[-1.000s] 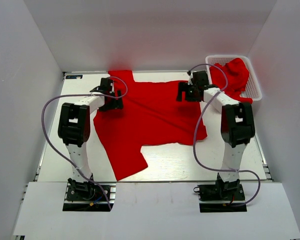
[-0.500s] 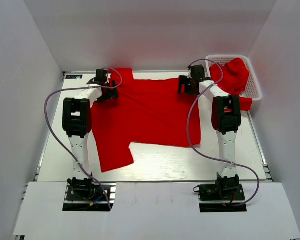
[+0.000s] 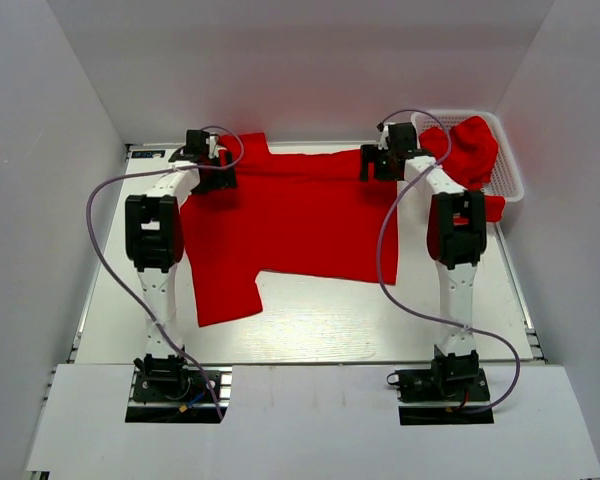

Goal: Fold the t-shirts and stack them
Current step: Flatten out the tshirt, then grap the side of the flattened tshirt closest away from the robot with both arms

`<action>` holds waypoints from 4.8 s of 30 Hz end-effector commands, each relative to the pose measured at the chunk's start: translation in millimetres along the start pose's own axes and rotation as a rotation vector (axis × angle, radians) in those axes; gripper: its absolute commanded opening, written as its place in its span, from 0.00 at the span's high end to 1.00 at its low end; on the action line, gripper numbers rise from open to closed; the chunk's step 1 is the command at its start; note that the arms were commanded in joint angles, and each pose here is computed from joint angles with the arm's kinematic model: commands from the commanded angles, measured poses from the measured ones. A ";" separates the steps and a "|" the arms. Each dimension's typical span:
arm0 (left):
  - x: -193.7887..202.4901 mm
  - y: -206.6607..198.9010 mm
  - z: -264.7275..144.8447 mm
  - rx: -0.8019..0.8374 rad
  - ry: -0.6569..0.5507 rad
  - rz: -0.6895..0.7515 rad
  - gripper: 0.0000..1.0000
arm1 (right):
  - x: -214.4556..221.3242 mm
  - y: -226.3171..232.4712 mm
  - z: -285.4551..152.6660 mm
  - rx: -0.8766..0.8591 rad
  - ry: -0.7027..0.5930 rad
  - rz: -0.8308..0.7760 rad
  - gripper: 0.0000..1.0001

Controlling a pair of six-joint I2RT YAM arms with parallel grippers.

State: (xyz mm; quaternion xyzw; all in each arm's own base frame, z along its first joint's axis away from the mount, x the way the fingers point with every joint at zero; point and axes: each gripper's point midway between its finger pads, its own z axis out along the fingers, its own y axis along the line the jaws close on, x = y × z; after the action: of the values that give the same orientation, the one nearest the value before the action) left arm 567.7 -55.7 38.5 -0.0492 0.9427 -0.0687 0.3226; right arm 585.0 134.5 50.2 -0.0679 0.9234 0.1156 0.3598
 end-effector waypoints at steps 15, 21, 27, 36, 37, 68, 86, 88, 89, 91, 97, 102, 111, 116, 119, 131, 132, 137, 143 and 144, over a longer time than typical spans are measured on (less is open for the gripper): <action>195.8 -2.5 -216.3 -0.008 0.136 -0.408 0.00 | 83.6 67.8 -190.1 -0.130 -0.169 0.132 0.10; 274.9 23.0 -248.1 -0.106 0.131 -0.523 0.00 | 101.7 62.1 -210.0 -0.107 -0.194 0.192 0.10; 289.1 26.5 -243.7 -0.126 0.134 -0.551 0.00 | 111.3 65.9 -215.2 -0.134 -0.186 0.218 0.10; 312.7 38.8 -229.5 -0.217 0.201 -0.582 0.00 | 122.0 62.1 -214.9 -0.113 -0.155 0.238 0.10; 312.7 38.9 -228.1 -0.210 0.189 -0.582 0.03 | 124.3 61.5 -213.4 -0.111 -0.148 0.244 0.10; 293.9 13.6 -228.2 0.015 0.077 -0.481 1.00 | 255.7 67.0 -214.9 -0.124 0.183 0.409 0.10; 300.8 -3.6 -246.2 0.069 0.222 -0.466 1.00 | 278.6 39.4 -187.8 0.043 0.237 0.457 1.00; 303.3 -15.6 -254.4 0.123 0.278 -0.475 1.00 | 290.5 38.7 -198.6 0.057 0.282 0.451 1.00; 311.3 -14.1 -259.8 0.104 0.318 -0.481 1.00 | 293.4 41.1 -202.8 0.044 0.295 0.448 1.00; 315.1 -14.1 -269.3 0.083 0.358 -0.501 1.00 | 299.8 50.8 -218.8 -0.007 0.311 0.439 1.00; 325.1 -5.8 -314.5 0.005 0.385 -0.530 1.00 | 313.4 43.7 -262.6 0.053 0.341 0.431 1.00; 320.0 -15.5 -332.1 0.064 0.374 -0.533 1.00 | 324.1 52.0 -281.9 0.032 0.410 0.442 1.00; 294.2 -30.9 -314.9 0.184 0.304 -0.485 1.00 | 300.3 56.1 -267.7 -0.033 0.316 0.391 1.00; 284.4 -36.9 -303.8 0.224 0.281 -0.480 1.00 | 274.0 41.8 -261.3 0.042 0.238 0.356 1.00; 274.4 -38.5 -300.3 0.239 0.252 -0.463 1.00 | 266.7 35.0 -257.6 0.077 0.214 0.351 1.00; 274.1 -35.0 -298.7 0.221 0.243 -0.453 1.00 | 246.6 24.8 -237.8 0.147 0.170 0.389 0.10; 276.1 -34.6 -299.3 0.217 0.251 -0.455 1.00 | 243.5 21.7 -236.2 0.159 0.159 0.391 0.10; 275.9 -33.1 -298.6 0.209 0.247 -0.455 1.00 | 237.2 16.8 -220.7 0.181 0.140 0.400 0.10; 278.9 -30.7 -296.5 0.195 0.251 -0.456 1.00 | 241.6 8.7 -204.4 0.223 0.139 0.418 0.10; 278.9 -30.7 -296.5 0.195 0.251 -0.456 1.00 | 247.0 8.4 -201.2 0.226 0.155 0.423 0.10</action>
State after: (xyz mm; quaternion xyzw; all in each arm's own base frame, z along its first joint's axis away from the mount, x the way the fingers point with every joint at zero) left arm 168.0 -96.0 110.0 -0.2267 0.9268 -0.2396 0.1793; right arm 248.4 80.5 22.2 0.1400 0.9611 0.0798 0.2242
